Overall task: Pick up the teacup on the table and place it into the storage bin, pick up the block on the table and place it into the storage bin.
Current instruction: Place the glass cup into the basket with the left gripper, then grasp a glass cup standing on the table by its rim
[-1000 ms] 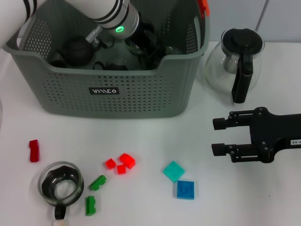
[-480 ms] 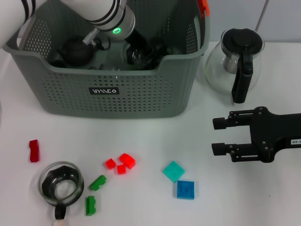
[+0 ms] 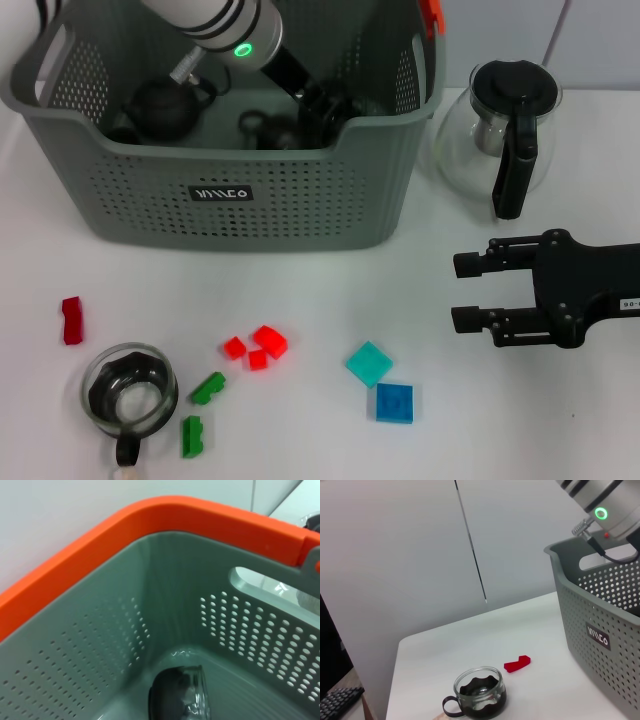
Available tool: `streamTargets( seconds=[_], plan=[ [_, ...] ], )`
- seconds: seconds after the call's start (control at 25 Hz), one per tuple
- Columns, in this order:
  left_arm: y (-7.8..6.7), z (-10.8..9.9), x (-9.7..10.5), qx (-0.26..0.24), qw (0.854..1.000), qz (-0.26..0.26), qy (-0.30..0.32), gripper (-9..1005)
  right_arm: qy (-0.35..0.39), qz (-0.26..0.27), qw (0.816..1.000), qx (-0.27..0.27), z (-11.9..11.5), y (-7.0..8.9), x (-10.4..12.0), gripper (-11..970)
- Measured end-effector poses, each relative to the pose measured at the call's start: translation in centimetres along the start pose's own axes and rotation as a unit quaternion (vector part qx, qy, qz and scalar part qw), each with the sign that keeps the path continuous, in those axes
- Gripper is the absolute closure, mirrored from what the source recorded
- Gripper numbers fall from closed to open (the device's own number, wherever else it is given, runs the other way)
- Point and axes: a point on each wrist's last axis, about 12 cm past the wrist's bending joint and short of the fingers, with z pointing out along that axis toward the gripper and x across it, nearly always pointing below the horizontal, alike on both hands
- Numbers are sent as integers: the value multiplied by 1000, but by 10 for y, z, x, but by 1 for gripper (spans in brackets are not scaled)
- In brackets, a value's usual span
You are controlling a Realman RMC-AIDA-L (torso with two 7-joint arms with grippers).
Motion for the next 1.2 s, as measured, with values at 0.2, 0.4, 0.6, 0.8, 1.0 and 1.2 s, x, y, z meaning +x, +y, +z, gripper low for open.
streamTargets(
  seconds=[0.2,0.4,0.6,0.8,1.0,1.2],
  plan=[
    [7,-20,-1,-7,1000,-13,-27,597,0,0,1000,0,0,0,0,275],
    [18,-60,0,-8,994,-50,-93,598,0,0,1000,0,0,0,0,276],
    [37,-116,24,58,976,-99,-187,600,1,-1,1000,1,-1,-1,0,276],
    [45,-155,76,154,950,-103,-253,601,1,-2,1000,2,-1,-1,-2,275],
    [42,-170,139,194,941,-95,-258,602,1,-5,1000,3,0,-3,-3,275],
    [26,-171,178,222,949,-59,-216,603,1,-6,1000,3,1,-3,-4,276]
  ],
)
